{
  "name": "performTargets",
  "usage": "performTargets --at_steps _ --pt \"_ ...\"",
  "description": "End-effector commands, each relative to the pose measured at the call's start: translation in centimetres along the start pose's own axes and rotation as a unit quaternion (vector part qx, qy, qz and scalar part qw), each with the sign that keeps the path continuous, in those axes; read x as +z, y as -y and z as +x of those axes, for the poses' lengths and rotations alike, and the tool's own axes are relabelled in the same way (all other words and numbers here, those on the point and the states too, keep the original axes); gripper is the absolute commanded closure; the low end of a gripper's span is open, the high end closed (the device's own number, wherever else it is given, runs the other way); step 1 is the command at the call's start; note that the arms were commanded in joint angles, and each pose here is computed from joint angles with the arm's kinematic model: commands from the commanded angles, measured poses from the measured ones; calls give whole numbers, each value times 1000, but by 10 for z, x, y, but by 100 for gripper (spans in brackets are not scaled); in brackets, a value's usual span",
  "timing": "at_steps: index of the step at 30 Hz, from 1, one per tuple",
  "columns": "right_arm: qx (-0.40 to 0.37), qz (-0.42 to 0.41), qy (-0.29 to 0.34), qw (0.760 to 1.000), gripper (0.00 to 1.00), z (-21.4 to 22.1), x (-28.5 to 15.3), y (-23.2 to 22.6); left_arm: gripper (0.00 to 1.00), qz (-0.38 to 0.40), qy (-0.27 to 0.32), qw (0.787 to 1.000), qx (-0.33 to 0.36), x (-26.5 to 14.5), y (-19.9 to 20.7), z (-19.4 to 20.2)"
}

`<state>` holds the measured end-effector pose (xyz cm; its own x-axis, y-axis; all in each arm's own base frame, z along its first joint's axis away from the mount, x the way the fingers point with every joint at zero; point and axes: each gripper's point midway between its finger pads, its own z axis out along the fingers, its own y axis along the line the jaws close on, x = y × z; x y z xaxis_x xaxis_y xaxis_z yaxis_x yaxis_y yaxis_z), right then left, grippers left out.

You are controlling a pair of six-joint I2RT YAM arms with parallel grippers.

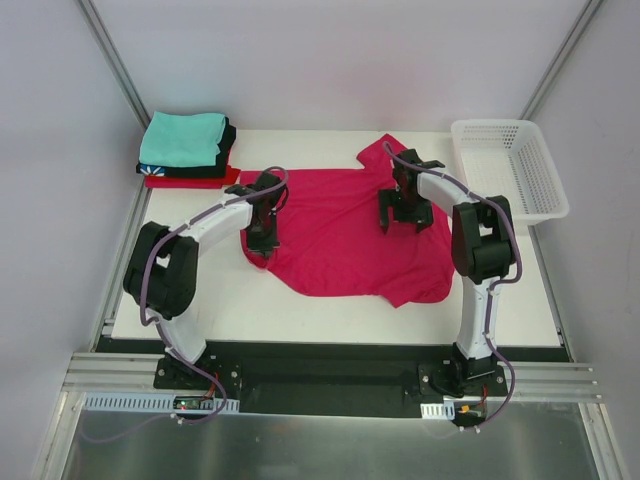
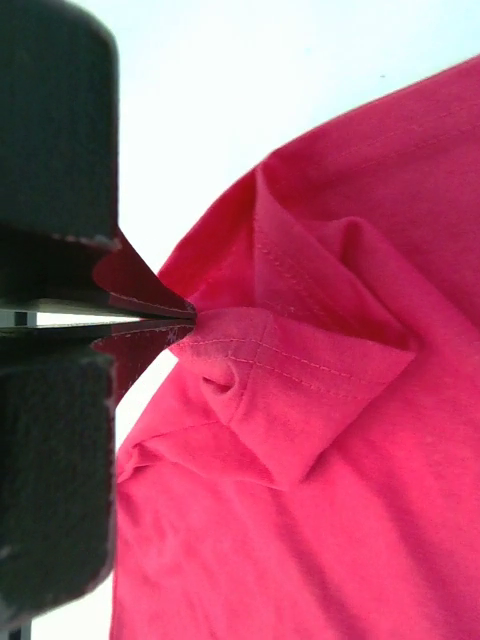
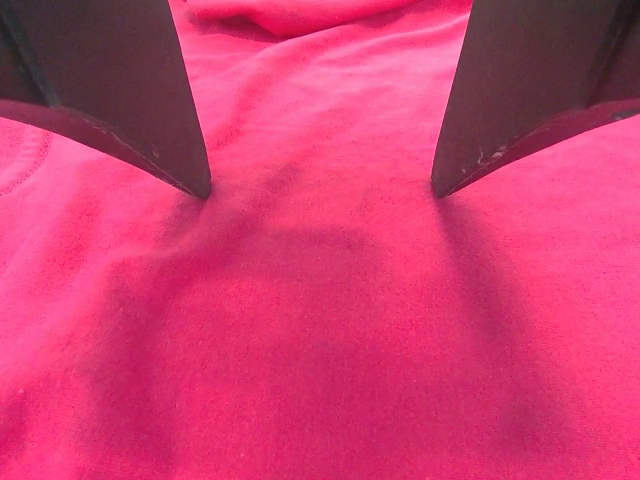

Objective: Fold and stack the t-shirts

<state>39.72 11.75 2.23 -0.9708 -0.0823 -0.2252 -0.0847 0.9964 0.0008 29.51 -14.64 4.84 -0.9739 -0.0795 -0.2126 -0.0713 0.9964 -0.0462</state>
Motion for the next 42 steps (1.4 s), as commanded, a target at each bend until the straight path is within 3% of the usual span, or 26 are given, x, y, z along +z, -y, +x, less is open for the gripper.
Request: performTargets --at_steps 1,12,42 --pt "4 -9 -1 1000 4 -4 -1 -1 100 4 28 1000 -11 -32 -3 5" --pt "7 -9 -7 1000 4 -5 1 -1 100 14 52 998 -38 -72 -18 25" --pt "0 -12 -20 1000 4 -4 0 -1 100 -113 39 989 -92 -77 -96 87"
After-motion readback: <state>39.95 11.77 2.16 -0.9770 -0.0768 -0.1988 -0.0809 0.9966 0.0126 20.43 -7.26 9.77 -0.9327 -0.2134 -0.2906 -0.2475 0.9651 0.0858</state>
